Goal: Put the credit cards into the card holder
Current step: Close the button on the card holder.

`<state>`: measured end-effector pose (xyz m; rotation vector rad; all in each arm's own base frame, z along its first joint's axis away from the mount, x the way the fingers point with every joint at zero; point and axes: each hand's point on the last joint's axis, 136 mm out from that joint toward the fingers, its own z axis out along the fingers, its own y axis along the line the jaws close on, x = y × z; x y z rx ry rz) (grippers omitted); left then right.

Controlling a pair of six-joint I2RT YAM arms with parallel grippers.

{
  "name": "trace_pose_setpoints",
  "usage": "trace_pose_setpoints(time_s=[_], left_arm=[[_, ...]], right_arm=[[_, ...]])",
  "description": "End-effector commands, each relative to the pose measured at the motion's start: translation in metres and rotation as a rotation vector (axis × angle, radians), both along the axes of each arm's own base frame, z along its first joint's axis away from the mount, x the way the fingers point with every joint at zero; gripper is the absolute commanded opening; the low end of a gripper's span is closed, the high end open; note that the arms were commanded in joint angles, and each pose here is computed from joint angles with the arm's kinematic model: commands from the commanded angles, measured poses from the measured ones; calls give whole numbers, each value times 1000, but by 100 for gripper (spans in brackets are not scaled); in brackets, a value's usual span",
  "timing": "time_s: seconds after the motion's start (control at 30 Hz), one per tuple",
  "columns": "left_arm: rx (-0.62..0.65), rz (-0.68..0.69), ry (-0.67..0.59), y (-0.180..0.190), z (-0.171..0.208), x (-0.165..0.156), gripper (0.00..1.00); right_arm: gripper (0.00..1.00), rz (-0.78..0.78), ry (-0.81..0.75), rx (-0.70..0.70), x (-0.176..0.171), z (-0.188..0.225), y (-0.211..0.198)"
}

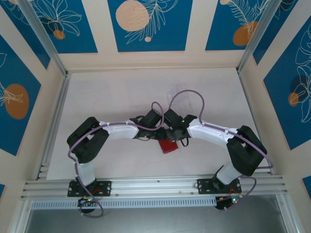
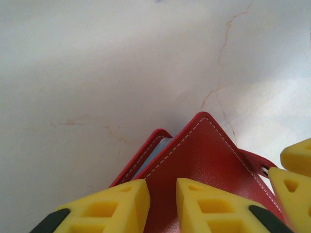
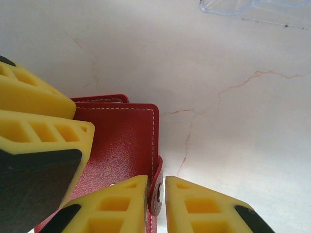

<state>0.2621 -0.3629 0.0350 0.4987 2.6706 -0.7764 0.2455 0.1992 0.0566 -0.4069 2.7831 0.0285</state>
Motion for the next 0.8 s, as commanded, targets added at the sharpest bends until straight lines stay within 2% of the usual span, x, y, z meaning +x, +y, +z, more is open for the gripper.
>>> trace_pose_setpoints(time_s=[0.0, 0.57, 0.77], left_arm=[[128, -23, 93, 18, -45, -27, 25], [129, -24, 100, 17, -47, -28, 25], [130, -24, 98, 17, -47, -28, 25]], right_arm=[[20, 25, 12, -37, -1, -7, 4], [20, 47, 43, -50, -4, -16, 6], [16, 49, 48, -54, -5, -17, 5]])
